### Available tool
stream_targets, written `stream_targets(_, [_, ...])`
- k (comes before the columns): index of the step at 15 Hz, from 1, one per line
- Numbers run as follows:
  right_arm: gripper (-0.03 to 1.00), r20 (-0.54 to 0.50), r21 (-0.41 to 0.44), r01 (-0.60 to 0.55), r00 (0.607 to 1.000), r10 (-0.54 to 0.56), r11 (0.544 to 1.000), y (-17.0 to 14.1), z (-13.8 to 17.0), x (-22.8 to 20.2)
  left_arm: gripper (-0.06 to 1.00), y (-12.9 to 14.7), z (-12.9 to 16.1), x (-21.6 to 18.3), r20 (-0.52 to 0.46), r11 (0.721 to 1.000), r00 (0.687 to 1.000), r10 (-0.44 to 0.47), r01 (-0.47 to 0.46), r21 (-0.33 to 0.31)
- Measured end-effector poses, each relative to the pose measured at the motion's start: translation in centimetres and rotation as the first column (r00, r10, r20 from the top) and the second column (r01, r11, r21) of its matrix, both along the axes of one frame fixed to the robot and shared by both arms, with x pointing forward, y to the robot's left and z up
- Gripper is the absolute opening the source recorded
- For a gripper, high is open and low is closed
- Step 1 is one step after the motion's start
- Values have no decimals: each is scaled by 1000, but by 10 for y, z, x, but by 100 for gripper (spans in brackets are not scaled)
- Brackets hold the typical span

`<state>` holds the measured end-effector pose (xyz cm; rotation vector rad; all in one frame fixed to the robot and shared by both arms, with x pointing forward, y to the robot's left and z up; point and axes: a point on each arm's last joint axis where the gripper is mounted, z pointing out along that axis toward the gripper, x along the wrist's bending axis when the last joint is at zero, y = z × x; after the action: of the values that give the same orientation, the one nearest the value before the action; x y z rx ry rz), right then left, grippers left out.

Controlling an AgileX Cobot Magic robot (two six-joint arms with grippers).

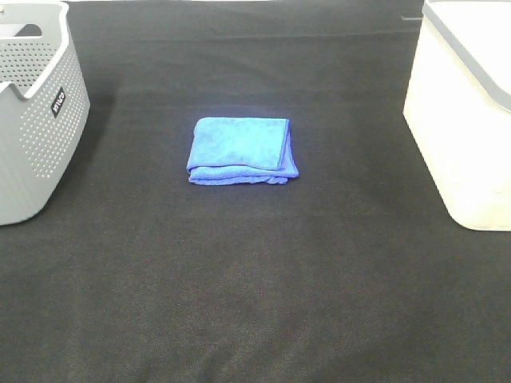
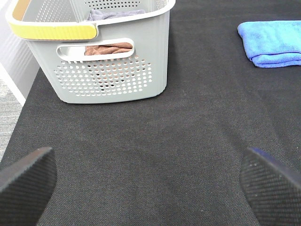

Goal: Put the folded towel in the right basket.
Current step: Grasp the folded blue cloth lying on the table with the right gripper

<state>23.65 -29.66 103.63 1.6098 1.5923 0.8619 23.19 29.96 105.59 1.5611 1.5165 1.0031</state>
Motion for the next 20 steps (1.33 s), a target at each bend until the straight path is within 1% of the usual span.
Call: stream_targets(20, [96, 0, 0, 0, 1000, 0, 1000, 0, 0, 0, 99, 0, 0, 0, 0, 1000, 1000, 0, 0, 0])
